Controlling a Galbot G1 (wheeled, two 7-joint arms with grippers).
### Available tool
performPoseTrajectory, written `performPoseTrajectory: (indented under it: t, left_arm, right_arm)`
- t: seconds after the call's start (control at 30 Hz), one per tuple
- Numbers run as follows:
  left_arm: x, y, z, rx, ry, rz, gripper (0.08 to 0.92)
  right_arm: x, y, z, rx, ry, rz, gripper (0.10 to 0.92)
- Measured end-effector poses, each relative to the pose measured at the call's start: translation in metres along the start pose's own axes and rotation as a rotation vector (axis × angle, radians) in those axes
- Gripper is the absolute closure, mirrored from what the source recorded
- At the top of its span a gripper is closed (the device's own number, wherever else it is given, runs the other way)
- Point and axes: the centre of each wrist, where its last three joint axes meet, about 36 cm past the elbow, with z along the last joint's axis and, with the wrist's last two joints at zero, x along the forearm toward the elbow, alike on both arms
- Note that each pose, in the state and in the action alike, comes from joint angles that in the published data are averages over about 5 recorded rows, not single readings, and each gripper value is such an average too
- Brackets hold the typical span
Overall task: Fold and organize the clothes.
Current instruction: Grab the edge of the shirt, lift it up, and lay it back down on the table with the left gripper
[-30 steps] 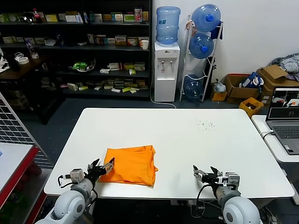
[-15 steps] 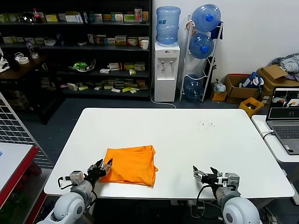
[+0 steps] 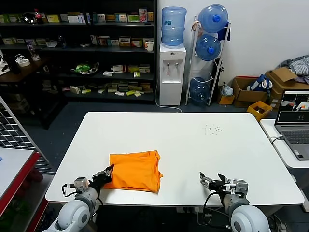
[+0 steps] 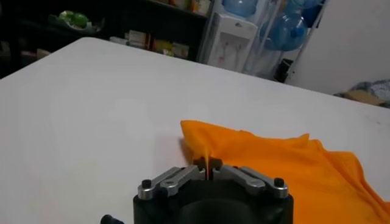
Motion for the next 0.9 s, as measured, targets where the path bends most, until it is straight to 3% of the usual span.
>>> performPoseTrajectory:
  t: [0.5, 0.9]
  left_arm:
    - [0.044, -0.023, -0.061, -0.089, -0.068, -0.043, 0.903]
    - [0.073, 0.027, -0.126, -0.206, -0.084, -0.168, 0.903]
  right_arm:
    - [0.001, -0.002, -0.006, 0.011, -0.017, -0.001, 0.2]
    - [0.001, -0.003, -0.007, 0.017, -0.033, -0.014, 0.2]
